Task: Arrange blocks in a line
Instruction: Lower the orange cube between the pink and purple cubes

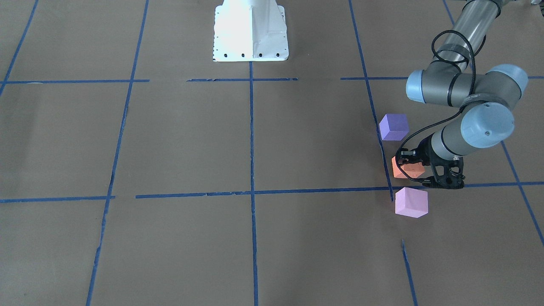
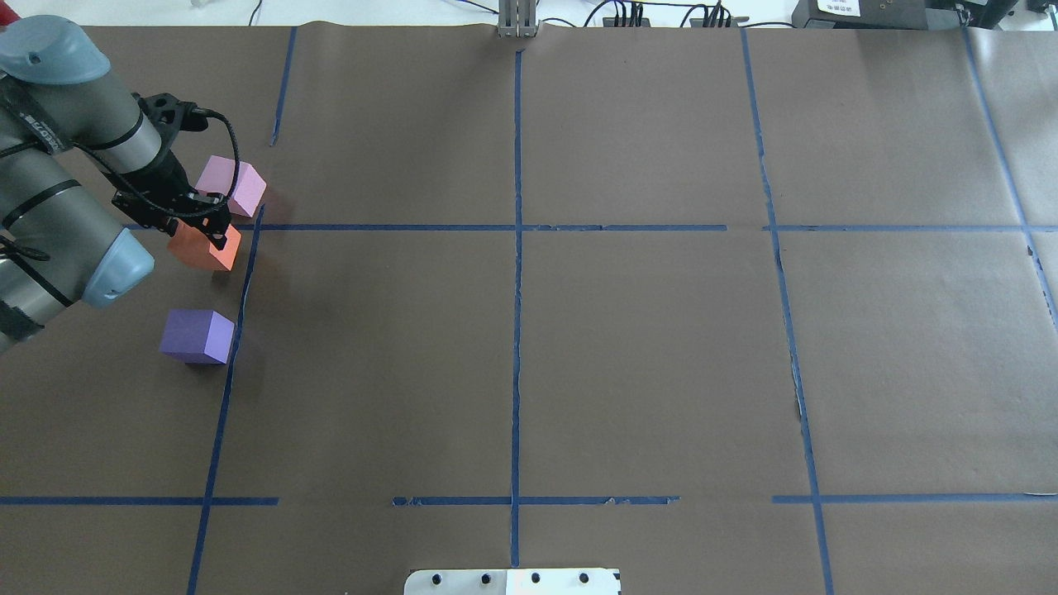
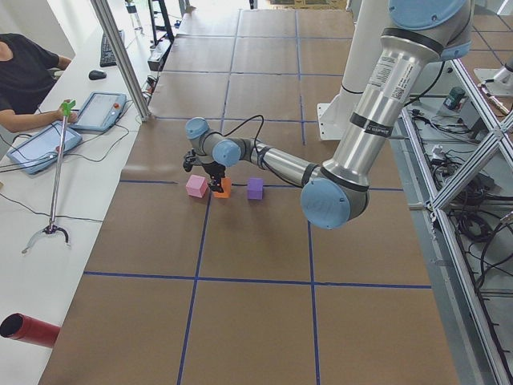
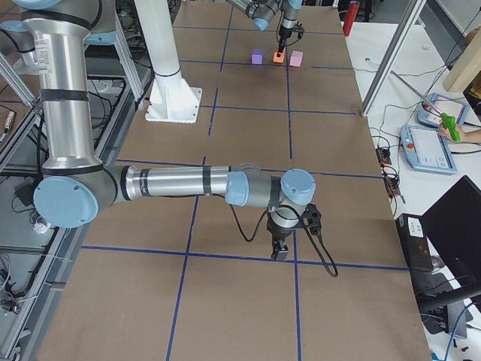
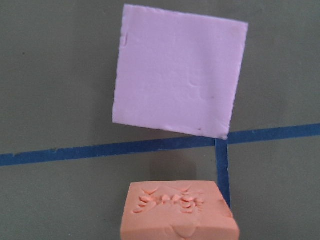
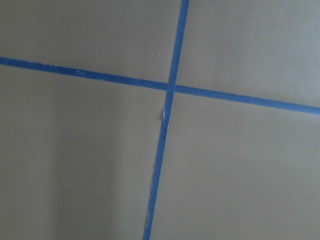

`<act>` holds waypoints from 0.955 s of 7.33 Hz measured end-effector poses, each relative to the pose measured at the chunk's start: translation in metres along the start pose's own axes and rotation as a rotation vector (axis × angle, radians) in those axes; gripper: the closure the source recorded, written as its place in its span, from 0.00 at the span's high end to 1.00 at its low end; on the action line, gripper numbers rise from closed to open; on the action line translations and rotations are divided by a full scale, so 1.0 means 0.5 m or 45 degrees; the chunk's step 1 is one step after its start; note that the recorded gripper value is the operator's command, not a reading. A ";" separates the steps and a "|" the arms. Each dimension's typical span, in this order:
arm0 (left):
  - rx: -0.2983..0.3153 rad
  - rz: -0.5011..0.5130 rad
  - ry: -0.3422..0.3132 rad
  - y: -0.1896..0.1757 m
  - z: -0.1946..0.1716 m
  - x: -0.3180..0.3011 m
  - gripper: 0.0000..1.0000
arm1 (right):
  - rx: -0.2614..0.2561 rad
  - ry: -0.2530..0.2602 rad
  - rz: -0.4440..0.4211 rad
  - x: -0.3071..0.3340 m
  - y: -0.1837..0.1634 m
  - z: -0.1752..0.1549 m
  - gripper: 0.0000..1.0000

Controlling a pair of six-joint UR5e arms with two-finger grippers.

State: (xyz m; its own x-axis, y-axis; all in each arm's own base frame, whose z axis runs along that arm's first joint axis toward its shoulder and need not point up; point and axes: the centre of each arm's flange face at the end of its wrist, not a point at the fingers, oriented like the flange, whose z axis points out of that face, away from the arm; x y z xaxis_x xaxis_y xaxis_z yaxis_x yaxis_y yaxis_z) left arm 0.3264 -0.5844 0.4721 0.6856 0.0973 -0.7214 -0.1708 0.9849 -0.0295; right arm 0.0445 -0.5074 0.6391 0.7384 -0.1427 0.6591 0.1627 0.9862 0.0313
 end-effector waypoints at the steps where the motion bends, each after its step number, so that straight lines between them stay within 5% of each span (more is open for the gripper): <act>1: -0.002 -0.003 0.000 0.000 0.002 0.000 0.46 | 0.000 0.000 0.000 0.000 0.000 0.000 1.00; 3: -0.005 -0.004 -0.003 0.003 0.006 -0.005 0.80 | 0.000 0.000 0.001 0.000 0.000 0.000 1.00; 5: -0.007 0.001 -0.004 0.004 0.008 -0.007 0.97 | 0.000 0.000 0.001 0.000 0.000 0.000 1.00; 7: -0.005 0.007 -0.003 0.004 0.007 -0.007 0.99 | -0.001 0.000 0.001 0.000 0.000 0.000 1.00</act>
State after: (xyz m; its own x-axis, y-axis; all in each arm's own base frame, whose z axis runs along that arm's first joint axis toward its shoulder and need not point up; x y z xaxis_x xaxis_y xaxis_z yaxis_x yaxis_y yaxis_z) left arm 0.3264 -0.5822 0.4770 0.6861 0.1027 -0.7202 -0.1773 0.9837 -0.0287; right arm 0.0445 -0.5074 0.6394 0.7385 -0.1418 0.6592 0.1623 0.9863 0.0303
